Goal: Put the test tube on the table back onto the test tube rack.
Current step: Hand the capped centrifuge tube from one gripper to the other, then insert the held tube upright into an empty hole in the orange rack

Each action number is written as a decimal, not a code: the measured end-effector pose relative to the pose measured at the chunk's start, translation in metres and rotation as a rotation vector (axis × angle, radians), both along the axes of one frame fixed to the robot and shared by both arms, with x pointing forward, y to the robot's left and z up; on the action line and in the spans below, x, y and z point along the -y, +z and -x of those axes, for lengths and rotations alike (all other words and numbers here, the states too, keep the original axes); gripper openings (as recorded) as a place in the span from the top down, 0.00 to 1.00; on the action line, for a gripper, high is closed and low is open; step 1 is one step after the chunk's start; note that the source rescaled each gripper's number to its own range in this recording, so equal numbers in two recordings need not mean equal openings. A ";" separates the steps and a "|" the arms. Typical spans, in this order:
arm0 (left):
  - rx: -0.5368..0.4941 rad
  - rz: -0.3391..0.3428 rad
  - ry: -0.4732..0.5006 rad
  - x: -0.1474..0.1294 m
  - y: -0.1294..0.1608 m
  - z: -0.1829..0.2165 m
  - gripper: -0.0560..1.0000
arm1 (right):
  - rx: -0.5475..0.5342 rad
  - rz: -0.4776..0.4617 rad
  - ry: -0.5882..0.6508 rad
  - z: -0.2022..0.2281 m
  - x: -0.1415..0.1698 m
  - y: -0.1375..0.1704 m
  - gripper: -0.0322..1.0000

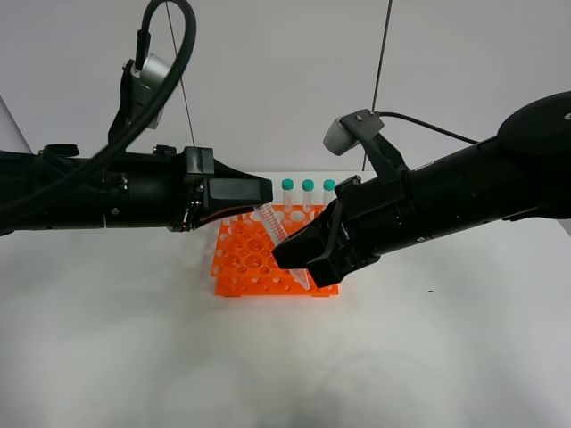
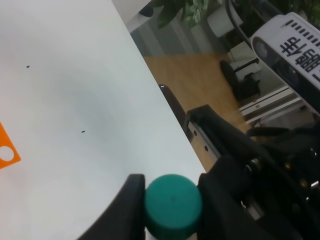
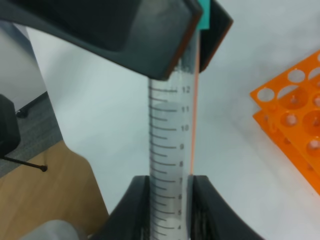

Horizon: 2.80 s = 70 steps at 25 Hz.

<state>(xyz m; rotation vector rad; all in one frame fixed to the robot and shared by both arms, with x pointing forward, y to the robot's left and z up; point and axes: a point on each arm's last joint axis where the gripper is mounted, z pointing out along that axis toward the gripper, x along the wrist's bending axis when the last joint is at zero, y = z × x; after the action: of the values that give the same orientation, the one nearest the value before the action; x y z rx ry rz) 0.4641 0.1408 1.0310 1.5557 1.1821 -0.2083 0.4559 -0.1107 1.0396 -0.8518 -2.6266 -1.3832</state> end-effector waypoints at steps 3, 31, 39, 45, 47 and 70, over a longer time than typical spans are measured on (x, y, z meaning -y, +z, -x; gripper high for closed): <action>0.001 -0.002 0.000 0.000 0.000 0.000 0.95 | 0.000 0.000 0.000 0.000 0.000 0.000 0.95; 0.006 -0.041 0.065 -0.004 -0.003 -0.005 0.95 | 0.027 0.399 -0.337 -0.018 0.046 0.079 0.00; 0.006 -0.041 0.066 -0.004 -0.003 -0.005 0.95 | -0.132 0.471 -0.714 -0.053 0.115 0.065 0.00; 0.006 -0.041 0.066 -0.004 -0.003 -0.005 0.95 | -0.289 0.545 -0.888 -0.052 0.167 0.059 0.00; 0.006 -0.041 0.066 -0.004 -0.003 -0.005 0.95 | -0.348 0.579 -0.895 -0.047 0.173 0.057 0.00; 0.005 -0.037 0.060 -0.004 -0.002 -0.005 0.95 | 0.051 0.319 -0.996 0.166 0.184 0.007 0.00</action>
<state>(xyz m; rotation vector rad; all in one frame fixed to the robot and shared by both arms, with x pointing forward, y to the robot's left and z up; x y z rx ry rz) 0.4686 0.1446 1.0285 1.5499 1.2326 -0.1438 0.2903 -0.2943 1.0469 -2.4012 -2.5446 -1.0473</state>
